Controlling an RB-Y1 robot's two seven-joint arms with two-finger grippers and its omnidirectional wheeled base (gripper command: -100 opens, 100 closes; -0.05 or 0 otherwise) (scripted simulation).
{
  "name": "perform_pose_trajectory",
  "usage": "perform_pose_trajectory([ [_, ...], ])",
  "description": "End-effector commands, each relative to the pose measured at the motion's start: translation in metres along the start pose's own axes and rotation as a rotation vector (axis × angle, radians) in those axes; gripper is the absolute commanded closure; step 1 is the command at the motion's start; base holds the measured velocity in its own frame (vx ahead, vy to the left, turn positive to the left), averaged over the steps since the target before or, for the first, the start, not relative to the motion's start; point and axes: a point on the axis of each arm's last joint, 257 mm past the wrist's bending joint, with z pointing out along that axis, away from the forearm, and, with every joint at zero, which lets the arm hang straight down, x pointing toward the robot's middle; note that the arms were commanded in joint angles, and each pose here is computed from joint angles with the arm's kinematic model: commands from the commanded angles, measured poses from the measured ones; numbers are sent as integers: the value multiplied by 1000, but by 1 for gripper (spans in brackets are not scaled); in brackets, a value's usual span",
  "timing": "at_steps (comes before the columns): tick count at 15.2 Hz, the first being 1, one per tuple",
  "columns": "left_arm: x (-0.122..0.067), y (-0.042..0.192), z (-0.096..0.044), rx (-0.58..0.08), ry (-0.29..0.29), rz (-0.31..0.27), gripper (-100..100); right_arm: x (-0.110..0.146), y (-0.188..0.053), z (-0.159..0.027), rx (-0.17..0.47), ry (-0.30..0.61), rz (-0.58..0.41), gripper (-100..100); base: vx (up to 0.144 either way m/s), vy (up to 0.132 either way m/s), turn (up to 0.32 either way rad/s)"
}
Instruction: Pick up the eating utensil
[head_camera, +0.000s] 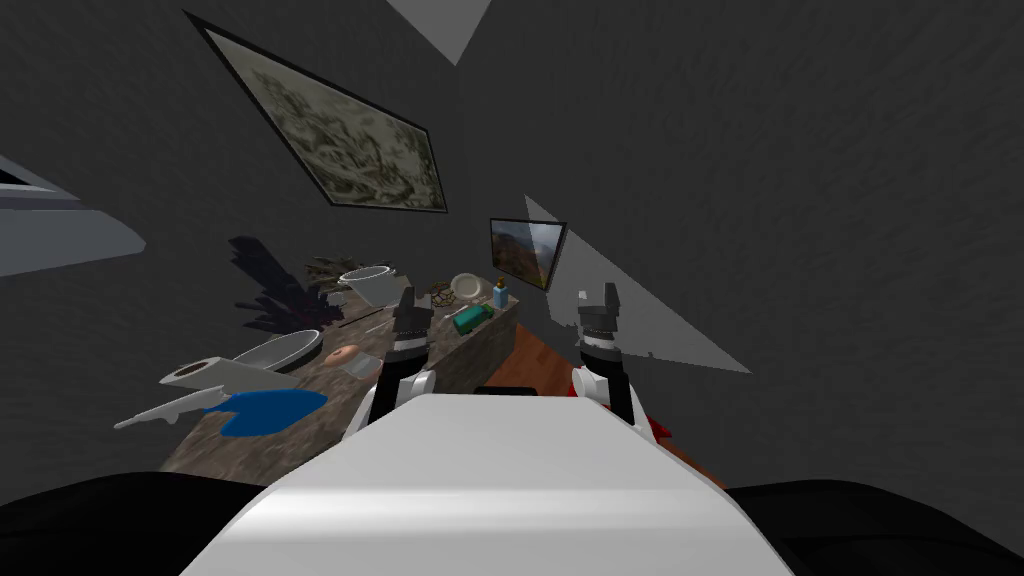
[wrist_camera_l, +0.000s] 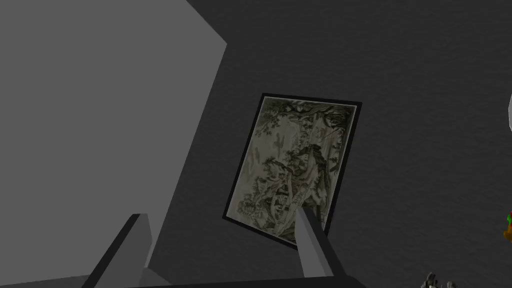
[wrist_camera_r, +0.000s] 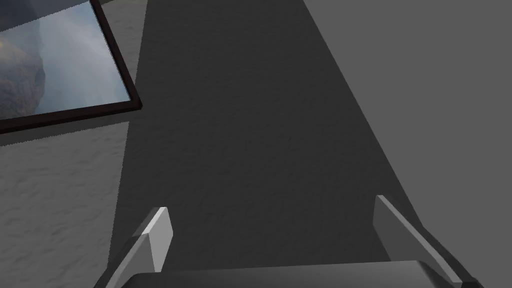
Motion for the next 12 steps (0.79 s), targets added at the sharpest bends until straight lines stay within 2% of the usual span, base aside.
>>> perform_pose_trajectory([
  [1,0,4,0,-16,27,12,-100,0,0,0,0,0,0,0,4,-7,-18],
  [3,0,9,0,-33,44,21,-100,0,0,0,0,0,0,0,10,-17,-35],
  [5,-6,23,-1,-84,73,37,-100,0,0,0,0,0,0,0,15,-23,-51],
  [6,-5,23,-1,-84,74,38,-100,0,0,0,0,0,0,0,18,-23,-40],
  [7,-10,32,-1,-117,85,46,-100,0,0,0,0,0,0,0,24,-26,-47],
  [8,-10,32,-1,-117,85,46,-100,0,0,0,0,0,0,0,23,-26,-36],
  [9,-15,42,-2,-156,93,54,-100,0,0,0,0,0,0,0,28,-26,-50],
  [10,-15,42,-2,-156,93,54,-100,0,0,0,0,0,0,0,29,-21,-45],
  [11,-22,53,-4,-196,98,62,-100,0,0,0,0,0,0,0,29,-23,-57],
  [12,-22,53,-4,-198,97,62,-100,0,0,0,0,0,0,0,25,-23,-52],
])
